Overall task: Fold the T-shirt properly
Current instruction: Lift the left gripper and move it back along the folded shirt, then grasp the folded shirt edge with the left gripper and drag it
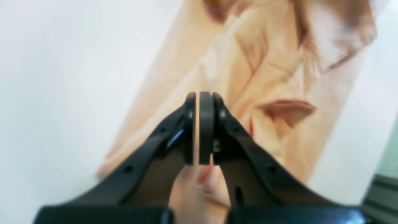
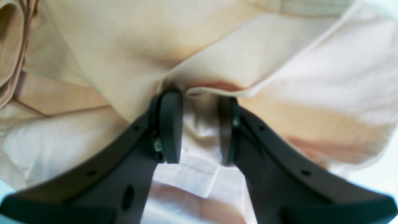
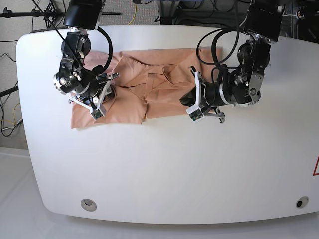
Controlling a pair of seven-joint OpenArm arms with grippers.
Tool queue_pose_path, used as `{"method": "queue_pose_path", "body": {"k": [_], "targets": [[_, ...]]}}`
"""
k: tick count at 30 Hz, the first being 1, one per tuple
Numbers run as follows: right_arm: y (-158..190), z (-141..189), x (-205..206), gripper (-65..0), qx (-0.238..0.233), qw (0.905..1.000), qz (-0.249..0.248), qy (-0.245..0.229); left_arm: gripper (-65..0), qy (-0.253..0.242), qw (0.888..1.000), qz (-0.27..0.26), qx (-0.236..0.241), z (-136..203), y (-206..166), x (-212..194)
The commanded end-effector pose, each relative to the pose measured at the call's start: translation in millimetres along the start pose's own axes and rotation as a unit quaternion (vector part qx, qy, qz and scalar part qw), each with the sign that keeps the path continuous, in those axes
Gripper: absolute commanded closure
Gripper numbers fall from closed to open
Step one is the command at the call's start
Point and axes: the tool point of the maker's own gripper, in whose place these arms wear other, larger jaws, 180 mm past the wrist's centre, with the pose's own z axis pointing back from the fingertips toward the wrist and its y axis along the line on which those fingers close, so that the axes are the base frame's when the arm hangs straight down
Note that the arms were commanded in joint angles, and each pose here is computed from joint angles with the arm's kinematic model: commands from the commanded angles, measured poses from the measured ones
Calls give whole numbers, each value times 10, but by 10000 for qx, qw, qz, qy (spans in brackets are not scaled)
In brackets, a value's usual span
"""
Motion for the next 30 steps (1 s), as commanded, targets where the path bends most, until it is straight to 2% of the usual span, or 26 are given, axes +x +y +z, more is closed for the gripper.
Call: {"method": "queue_pose_path", "body": {"k": [1, 8, 14, 30], "targets": [[-60, 49, 79, -194, -99, 9999, 68, -87, -5, -257, 9995, 26, 158, 64, 123, 125], [-61, 42, 60, -193, -93, 9999, 54, -66, -4, -502, 9986, 150, 92, 57, 101, 155], [-67, 40, 50, -194, -104, 9999, 53, -64, -2, -585, 9971, 475, 116, 13, 143, 51], [-50, 36, 60, -194, -88, 9999, 62, -80, -3, -559, 9931, 1012, -196, -276, 10, -7]]}}
